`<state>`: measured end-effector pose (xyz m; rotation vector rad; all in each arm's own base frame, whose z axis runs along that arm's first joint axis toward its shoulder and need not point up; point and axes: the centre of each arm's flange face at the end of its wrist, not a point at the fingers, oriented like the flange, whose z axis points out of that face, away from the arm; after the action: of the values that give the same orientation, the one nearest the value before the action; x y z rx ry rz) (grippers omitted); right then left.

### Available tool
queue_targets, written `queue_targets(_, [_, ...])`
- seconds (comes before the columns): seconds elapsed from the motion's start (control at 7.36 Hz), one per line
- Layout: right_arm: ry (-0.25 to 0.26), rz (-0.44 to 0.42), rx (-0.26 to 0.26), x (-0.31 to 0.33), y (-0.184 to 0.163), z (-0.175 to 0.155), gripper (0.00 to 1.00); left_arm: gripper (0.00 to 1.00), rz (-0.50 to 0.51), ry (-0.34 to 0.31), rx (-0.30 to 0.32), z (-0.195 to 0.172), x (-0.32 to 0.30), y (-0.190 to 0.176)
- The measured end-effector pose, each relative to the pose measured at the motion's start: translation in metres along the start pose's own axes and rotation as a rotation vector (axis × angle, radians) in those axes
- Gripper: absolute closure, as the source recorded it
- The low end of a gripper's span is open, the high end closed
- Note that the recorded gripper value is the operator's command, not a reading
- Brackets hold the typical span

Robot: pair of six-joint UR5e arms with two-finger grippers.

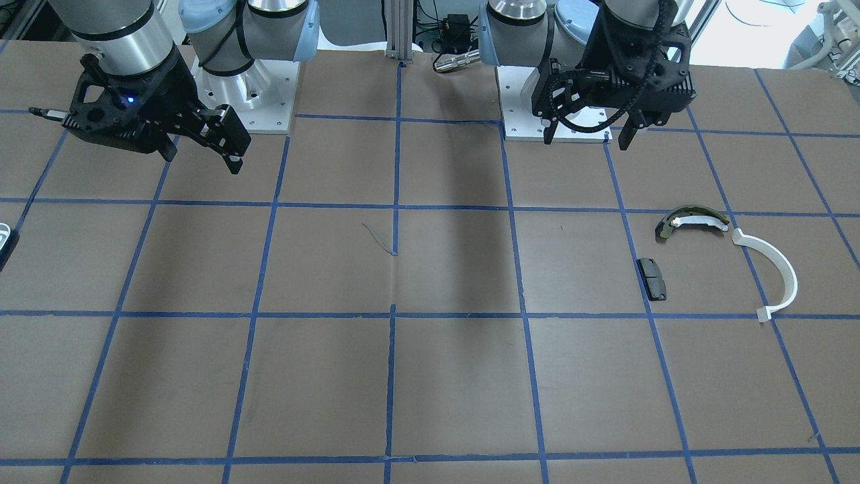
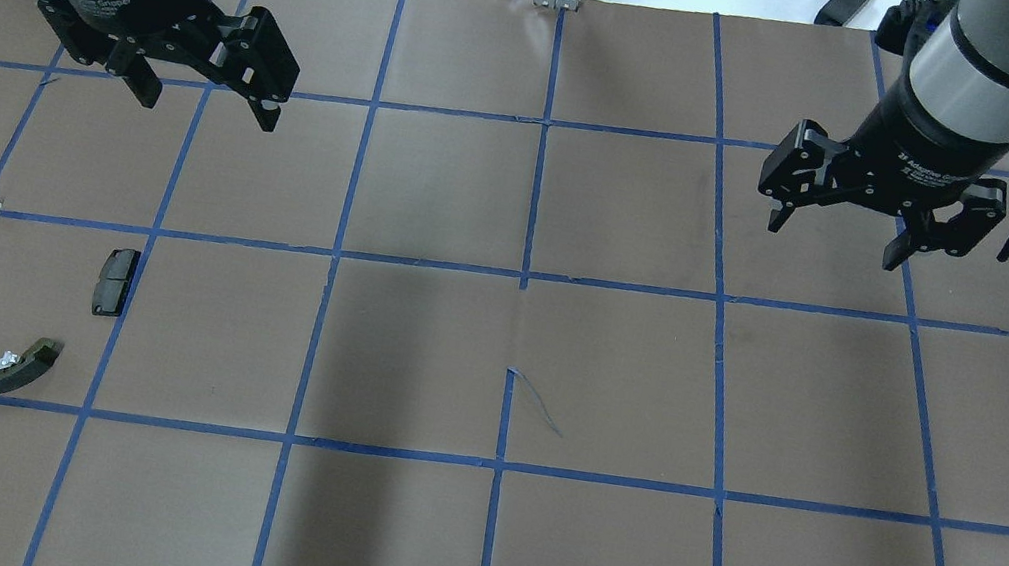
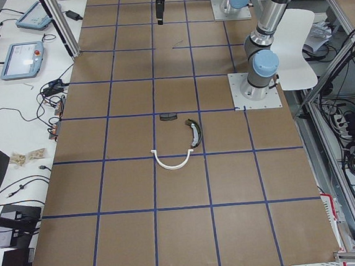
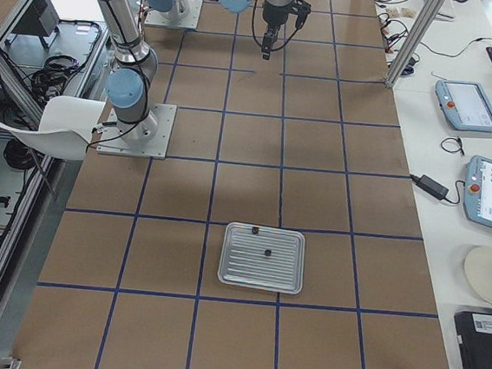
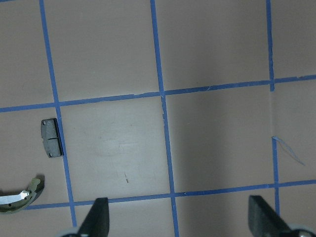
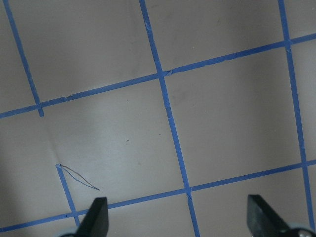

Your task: Place bearing gear from tray to pile

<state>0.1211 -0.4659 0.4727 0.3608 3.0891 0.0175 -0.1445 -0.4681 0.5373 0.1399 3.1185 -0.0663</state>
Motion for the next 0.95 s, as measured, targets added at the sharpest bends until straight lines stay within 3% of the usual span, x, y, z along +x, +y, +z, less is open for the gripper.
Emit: queue_targets(0.95, [-0.003,0.000,-0.002,0.0005,-0.0004,0.0025,0.00,0.00,0.000,0.001,0.004,-0.0008,0.0001,0.0002])
